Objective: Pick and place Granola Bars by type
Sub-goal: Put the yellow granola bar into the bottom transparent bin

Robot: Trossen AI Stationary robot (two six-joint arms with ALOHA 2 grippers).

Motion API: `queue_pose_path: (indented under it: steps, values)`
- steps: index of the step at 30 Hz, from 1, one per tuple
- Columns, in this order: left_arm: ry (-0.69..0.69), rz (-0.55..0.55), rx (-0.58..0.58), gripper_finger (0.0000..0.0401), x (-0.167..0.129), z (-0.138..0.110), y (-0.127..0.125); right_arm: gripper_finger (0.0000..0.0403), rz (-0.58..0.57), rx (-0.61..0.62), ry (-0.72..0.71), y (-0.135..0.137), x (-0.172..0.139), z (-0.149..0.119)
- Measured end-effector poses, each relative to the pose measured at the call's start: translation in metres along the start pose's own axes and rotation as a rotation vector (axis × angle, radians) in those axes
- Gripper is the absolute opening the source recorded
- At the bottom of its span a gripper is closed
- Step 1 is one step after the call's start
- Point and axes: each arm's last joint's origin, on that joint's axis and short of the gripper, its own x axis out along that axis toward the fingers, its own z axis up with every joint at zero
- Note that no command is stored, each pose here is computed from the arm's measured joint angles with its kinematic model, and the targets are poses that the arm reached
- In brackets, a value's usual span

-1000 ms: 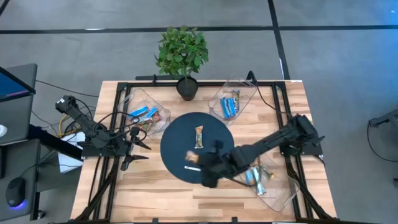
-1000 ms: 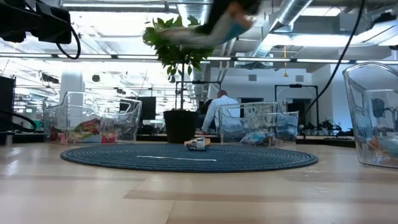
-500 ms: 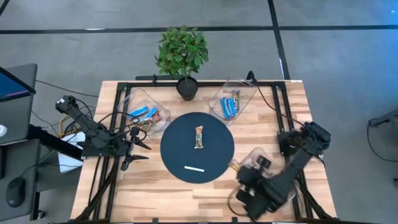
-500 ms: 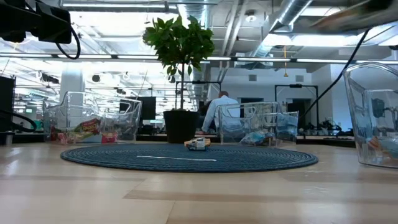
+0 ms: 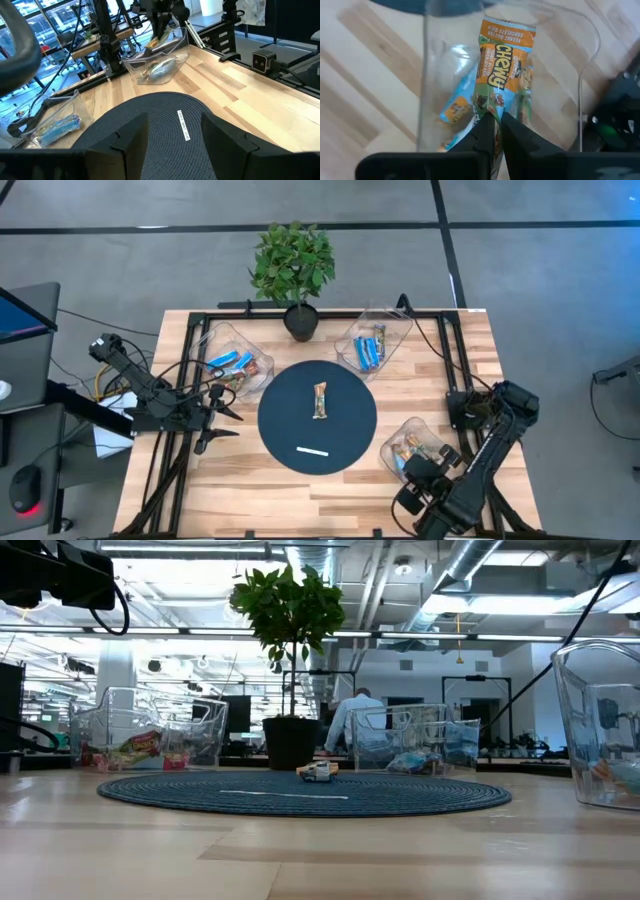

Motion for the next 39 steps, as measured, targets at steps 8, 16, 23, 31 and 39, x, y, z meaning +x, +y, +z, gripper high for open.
queue_pose_path:
  steps: [8, 16, 23, 31, 39]
  values:
    - [0.001, -0.001, 0.000, 0.0177, 0.000, 0.000, 0.000, 0.0103, -0.030, 0.021, 0.015, 0.000, 0.009, 0.006]
    - [0.001, 0.000, 0.001, 0.0177, 0.000, 0.000, 0.000, 0.0196, -0.011, -0.021, -0.072, 0.002, 0.006, 0.017]
    - [0.001, 0.000, 0.001, 0.0177, 0.000, 0.000, 0.000, 0.0211, 0.017, -0.025, -0.393, 0.007, 0.005, 0.053]
    - [0.001, 0.000, 0.001, 0.0177, 0.000, 0.000, 0.000, 0.0198, 0.037, 0.093, -0.389, 0.015, 0.043, 0.143]
    - [0.006, -0.002, 0.004, 0.0177, 0.000, -0.001, 0.000, 0.0187, 0.152, 0.140, -0.417, 0.003, 0.073, 0.230]
